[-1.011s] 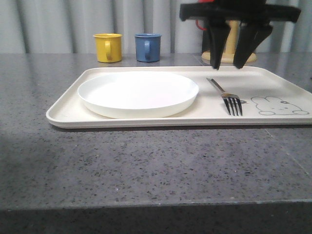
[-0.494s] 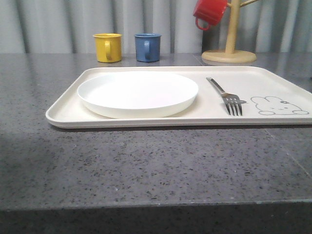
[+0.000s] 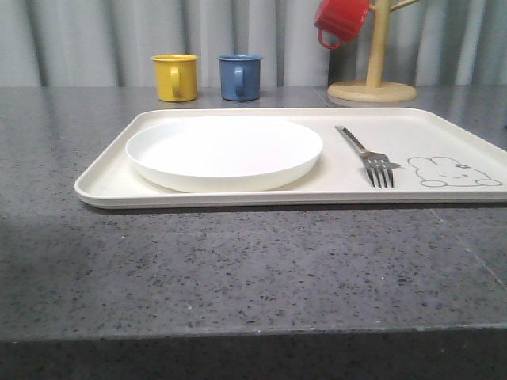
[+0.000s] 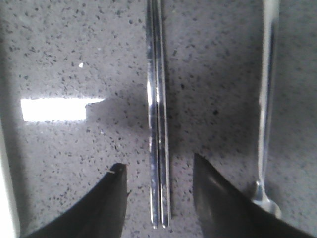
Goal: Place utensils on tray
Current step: 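Grasp the silver chopsticks with the right gripper and lift them, then lower the chopsticks onto the tray beside the fork and release, then grasp the silver spoon with the right gripper and lift it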
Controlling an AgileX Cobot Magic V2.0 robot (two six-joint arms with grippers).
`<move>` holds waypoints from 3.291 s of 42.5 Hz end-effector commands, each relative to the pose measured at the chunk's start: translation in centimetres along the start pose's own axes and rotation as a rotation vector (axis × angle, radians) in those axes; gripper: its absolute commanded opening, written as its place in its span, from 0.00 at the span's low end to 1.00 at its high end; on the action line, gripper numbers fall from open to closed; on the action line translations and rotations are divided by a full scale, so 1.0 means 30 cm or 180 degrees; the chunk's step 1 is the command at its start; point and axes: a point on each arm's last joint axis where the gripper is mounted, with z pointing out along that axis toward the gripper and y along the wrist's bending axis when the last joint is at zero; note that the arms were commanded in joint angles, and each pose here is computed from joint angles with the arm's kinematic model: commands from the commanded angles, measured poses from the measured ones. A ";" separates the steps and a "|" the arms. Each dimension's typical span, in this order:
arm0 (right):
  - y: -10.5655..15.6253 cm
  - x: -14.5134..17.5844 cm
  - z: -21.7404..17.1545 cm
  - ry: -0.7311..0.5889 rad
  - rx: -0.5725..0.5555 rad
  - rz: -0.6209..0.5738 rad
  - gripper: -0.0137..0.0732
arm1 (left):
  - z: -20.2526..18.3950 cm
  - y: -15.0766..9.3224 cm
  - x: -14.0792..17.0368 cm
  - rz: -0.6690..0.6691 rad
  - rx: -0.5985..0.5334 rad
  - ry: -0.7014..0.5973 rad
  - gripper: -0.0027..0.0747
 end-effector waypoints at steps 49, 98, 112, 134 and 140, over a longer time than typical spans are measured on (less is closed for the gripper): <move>0.011 -0.002 0.009 0.0180 -0.0173 -0.0021 0.27 | -0.025 0.000 -0.042 -0.0027 0.0001 -0.0327 0.56; 0.476 -0.003 0.014 0.0222 -0.0851 0.0159 0.48 | -0.025 0.000 -0.042 -0.0027 0.0001 -0.0327 0.56; 0.411 0.016 -0.120 -0.0270 -0.0389 -0.0335 0.61 | -0.025 0.000 -0.042 -0.0027 0.0001 -0.0327 0.56; -0.042 0.074 -0.205 -0.0246 0.0515 0.0176 0.61 | -0.025 0.000 -0.042 -0.0027 0.0001 -0.0327 0.56; -0.093 0.058 -0.151 -0.0124 0.0530 0.0192 0.61 | -0.025 0.000 -0.042 -0.0027 0.0001 -0.0327 0.56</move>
